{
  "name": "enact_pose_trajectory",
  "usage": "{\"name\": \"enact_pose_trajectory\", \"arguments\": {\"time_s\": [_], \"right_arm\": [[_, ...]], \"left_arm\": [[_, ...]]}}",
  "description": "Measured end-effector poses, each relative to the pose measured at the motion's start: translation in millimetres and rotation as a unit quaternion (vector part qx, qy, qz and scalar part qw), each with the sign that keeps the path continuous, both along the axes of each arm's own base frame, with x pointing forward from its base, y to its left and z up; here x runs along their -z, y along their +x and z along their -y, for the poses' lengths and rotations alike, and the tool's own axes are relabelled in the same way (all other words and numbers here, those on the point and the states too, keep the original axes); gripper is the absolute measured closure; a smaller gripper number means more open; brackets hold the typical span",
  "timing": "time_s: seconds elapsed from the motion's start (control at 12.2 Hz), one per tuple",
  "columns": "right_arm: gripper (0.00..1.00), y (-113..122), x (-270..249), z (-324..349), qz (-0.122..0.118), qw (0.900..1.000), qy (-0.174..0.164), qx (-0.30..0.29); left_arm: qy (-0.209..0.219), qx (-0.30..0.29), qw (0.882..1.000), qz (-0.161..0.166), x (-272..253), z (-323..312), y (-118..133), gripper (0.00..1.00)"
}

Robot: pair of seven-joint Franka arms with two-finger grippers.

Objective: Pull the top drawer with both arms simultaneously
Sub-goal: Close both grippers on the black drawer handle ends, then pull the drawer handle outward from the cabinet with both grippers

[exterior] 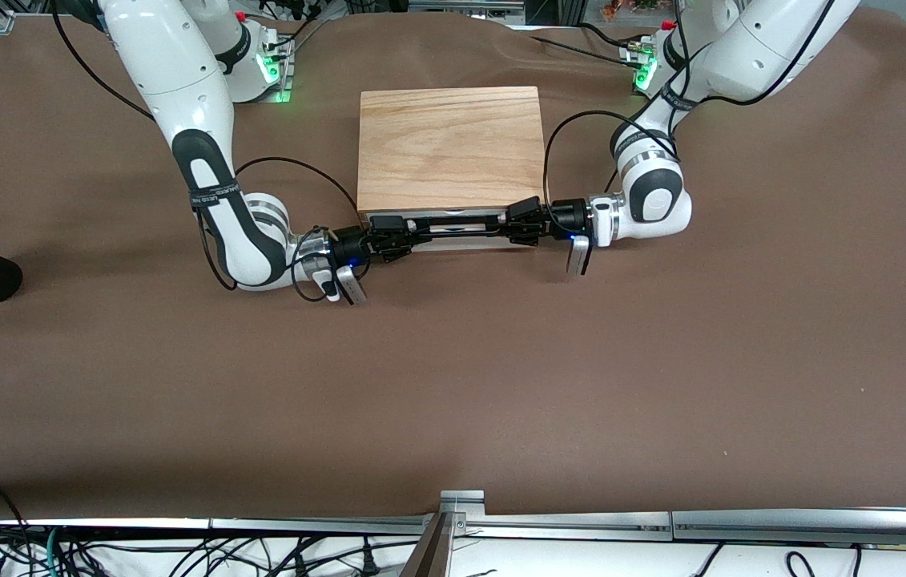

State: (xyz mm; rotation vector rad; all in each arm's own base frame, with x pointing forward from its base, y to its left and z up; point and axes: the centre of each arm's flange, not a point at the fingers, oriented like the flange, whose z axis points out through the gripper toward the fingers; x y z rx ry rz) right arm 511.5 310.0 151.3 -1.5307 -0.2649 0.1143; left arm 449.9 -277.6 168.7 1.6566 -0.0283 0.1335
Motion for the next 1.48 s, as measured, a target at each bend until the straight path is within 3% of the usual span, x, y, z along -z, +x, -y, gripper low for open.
{"name": "enact_pose_trajectory", "arguments": {"time_s": [0.33,0.49,1.48], "right_arm": [[0.68,-0.3,0.3,0.2,0.0,1.0,0.0,0.0],[0.82,-0.4,2.0,0.7,-0.005,1.0,-0.008,0.003],[0.82,0.9,1.4,0.7,-0.003,1.0,-0.011,0.003]], "left_arm": [[-0.001,0.0,1.0,-0.004,1.7,-0.2,-0.3,0.67],[-0.001,-0.002,1.0,-0.013,6.2,-0.6,-0.7,0.81],[-0.007,-0.003,1.0,-0.028,9.3,-1.0,0.1,0.82]]}}
